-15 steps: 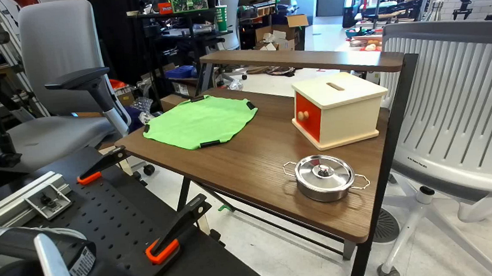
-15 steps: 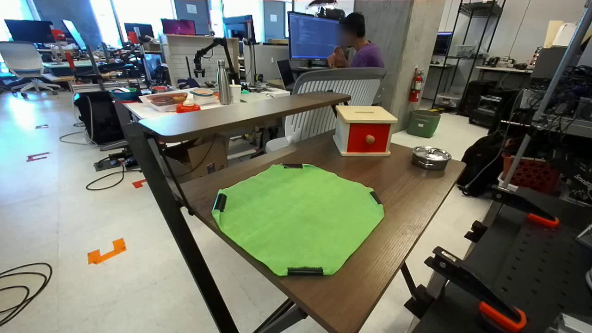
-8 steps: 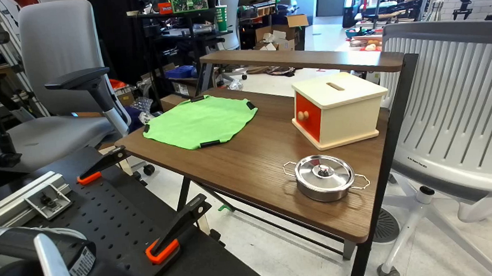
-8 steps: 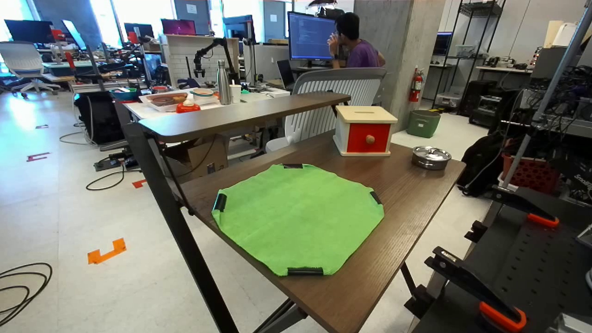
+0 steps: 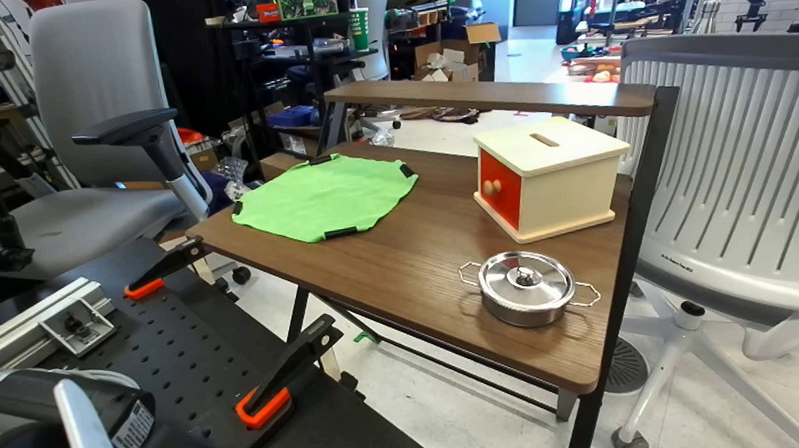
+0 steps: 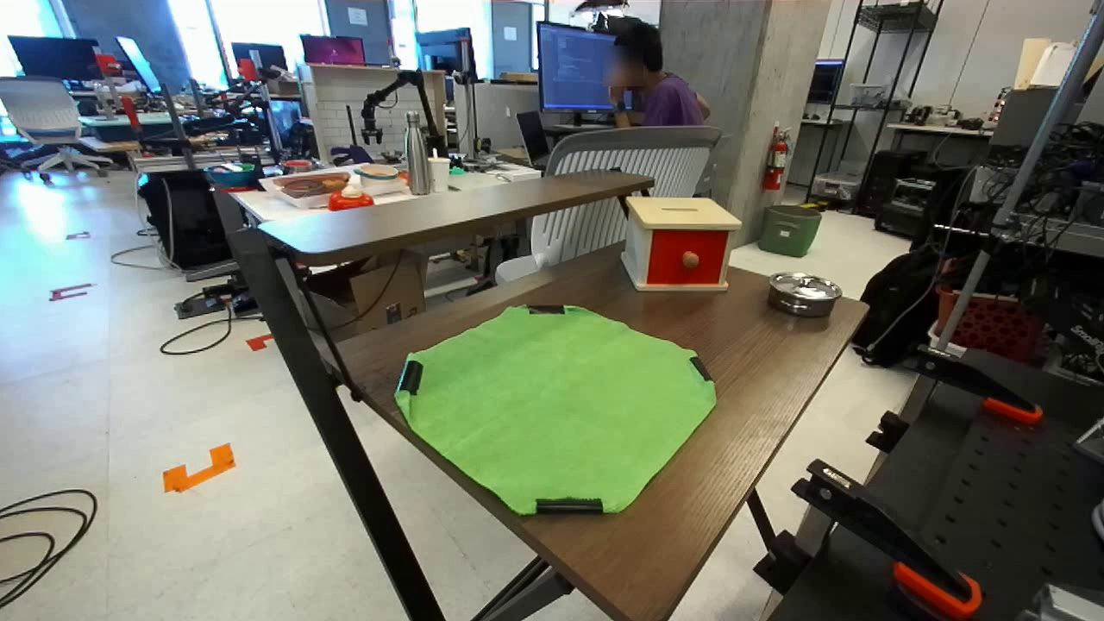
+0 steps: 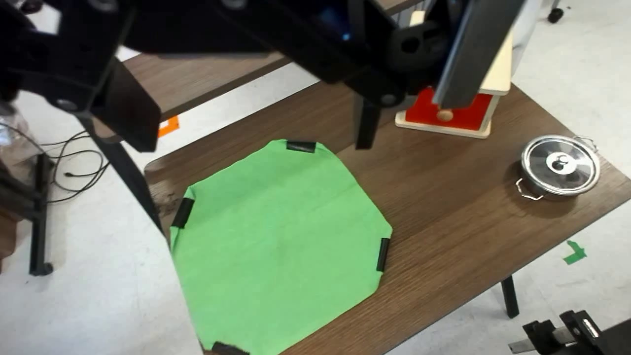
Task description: Remove the silver lid from the silver pot
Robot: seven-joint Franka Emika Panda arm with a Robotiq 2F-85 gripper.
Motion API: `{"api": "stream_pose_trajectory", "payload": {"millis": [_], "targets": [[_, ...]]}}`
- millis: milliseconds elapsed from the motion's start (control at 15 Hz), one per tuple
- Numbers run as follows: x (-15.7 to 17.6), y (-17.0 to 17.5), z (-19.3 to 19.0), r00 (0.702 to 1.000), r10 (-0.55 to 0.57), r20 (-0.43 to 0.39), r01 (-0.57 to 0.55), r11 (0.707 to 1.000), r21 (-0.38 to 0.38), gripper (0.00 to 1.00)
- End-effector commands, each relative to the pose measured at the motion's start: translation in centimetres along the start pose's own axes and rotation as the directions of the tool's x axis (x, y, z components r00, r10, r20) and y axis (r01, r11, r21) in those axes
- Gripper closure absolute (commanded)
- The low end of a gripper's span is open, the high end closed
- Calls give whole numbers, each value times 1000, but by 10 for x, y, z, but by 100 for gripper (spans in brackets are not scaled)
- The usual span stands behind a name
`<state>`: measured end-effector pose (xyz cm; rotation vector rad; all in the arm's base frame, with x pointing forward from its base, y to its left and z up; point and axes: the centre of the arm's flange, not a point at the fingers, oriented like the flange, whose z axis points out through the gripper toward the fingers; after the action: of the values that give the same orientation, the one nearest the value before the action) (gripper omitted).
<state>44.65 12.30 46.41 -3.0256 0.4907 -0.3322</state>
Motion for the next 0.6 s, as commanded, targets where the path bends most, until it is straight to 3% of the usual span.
{"api": "stream_pose_trajectory", "payload": {"millis": [0, 533], "targets": [[28, 24, 32, 991, 129, -21, -130, 991, -31, 0], [45, 136, 80, 930, 368, 15, -366, 928, -68, 0]]}}
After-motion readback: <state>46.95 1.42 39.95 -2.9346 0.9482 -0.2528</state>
